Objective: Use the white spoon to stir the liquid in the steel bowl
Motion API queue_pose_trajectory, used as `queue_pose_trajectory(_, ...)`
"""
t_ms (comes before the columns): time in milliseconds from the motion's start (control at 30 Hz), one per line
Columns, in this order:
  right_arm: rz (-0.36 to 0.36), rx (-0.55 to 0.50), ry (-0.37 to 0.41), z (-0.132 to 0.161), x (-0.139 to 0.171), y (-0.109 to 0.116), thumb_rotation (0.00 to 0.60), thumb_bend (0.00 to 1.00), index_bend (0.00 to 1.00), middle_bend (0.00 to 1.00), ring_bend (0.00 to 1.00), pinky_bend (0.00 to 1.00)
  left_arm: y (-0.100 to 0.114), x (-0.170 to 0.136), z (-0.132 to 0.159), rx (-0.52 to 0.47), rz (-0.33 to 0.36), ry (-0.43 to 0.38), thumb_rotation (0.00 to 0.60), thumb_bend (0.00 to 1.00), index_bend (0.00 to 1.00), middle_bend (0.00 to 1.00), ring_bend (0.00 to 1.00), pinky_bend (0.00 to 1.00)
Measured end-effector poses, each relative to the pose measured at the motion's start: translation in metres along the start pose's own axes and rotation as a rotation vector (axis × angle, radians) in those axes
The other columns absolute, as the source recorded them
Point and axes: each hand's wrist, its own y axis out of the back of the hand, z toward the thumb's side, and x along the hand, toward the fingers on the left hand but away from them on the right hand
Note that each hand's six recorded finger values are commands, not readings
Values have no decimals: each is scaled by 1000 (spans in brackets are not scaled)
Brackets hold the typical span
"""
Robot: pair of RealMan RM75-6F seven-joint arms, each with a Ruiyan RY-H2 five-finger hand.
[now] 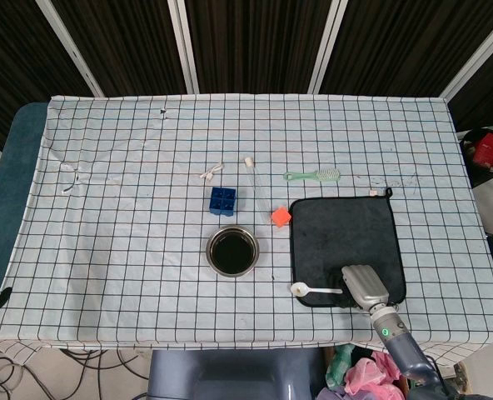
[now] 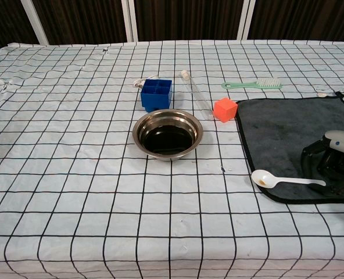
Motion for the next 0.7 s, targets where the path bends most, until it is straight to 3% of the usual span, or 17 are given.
queue_pose_trajectory(700,-8,-3,12,6,-2,1,600,370,585,881,1000,1000,4,-3,-2,-8,11,0,600,219,76,6,0,0)
